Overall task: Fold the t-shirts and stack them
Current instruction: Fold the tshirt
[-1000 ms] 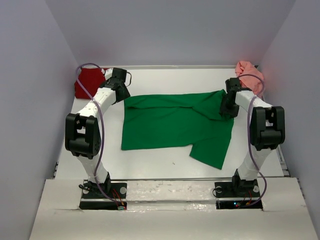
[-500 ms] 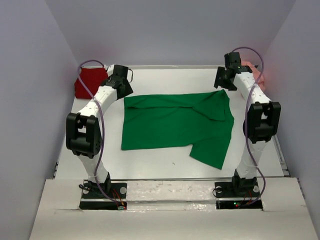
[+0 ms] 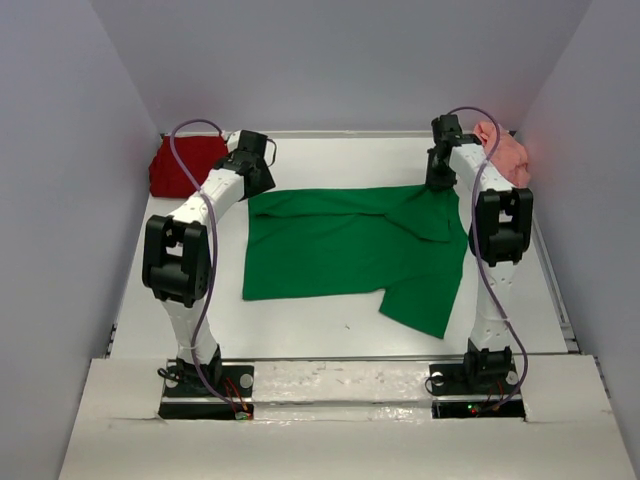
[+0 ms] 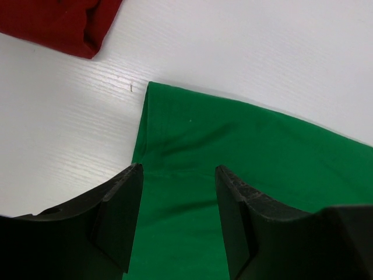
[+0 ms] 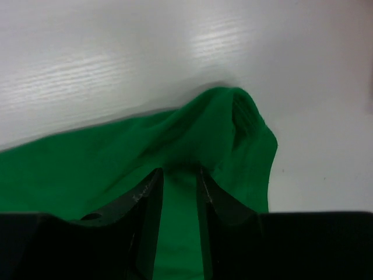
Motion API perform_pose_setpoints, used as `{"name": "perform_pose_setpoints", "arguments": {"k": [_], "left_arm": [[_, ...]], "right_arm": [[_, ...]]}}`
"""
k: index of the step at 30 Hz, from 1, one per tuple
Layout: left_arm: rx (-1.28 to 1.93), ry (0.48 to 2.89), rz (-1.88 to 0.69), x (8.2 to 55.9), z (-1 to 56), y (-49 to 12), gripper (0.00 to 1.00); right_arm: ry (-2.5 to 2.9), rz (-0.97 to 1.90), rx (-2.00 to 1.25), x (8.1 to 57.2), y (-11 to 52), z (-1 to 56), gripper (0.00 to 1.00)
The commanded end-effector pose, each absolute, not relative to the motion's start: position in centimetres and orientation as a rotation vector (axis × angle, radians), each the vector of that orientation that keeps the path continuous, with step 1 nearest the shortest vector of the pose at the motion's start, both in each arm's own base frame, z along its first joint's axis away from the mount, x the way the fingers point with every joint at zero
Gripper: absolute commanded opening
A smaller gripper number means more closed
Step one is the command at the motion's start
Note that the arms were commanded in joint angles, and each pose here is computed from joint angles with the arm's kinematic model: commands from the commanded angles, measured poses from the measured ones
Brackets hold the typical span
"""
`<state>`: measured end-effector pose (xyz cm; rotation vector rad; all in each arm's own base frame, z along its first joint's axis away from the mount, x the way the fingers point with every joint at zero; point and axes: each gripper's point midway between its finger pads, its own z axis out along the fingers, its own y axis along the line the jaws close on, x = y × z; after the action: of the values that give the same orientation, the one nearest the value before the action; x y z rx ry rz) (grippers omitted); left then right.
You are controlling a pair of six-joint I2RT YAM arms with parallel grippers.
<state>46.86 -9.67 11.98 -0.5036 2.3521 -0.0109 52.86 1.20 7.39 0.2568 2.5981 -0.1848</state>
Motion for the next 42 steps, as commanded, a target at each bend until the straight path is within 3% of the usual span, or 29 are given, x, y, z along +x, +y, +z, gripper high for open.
{"name": "perform_pose_setpoints", "arguments": {"k": [1,22,32,39,42], "left_arm": [[-0.465,2.302,-0.027,47.0,14.2,-10.0,0.62],[-0.444,2.329,-0.052,47.2,13.1,-11.0,0.62],[-0.436,2.34,-0.042,47.3,12.6,-11.2,0.62],[-0.434,2.345,-0.038,47.2,12.5,-11.1,0.62],[-0.432,2.344,-0.034,47.2,12.5,-11.1,0.62]], "right_arm": [[2.522,-0.21,0.293,52.2,0.3,9.8,0.35],[2.525,-0.209,0.275,53.8,-2.0,8.8,0.4],[2.529,-0.156,0.254,54.8,-1.3,8.4,0.23],[2.546,-0.161,0.262,54.5,-1.3,7.5,0.24],[2.557,-0.179,0.291,54.4,-2.0,7.0,0.13]]}}
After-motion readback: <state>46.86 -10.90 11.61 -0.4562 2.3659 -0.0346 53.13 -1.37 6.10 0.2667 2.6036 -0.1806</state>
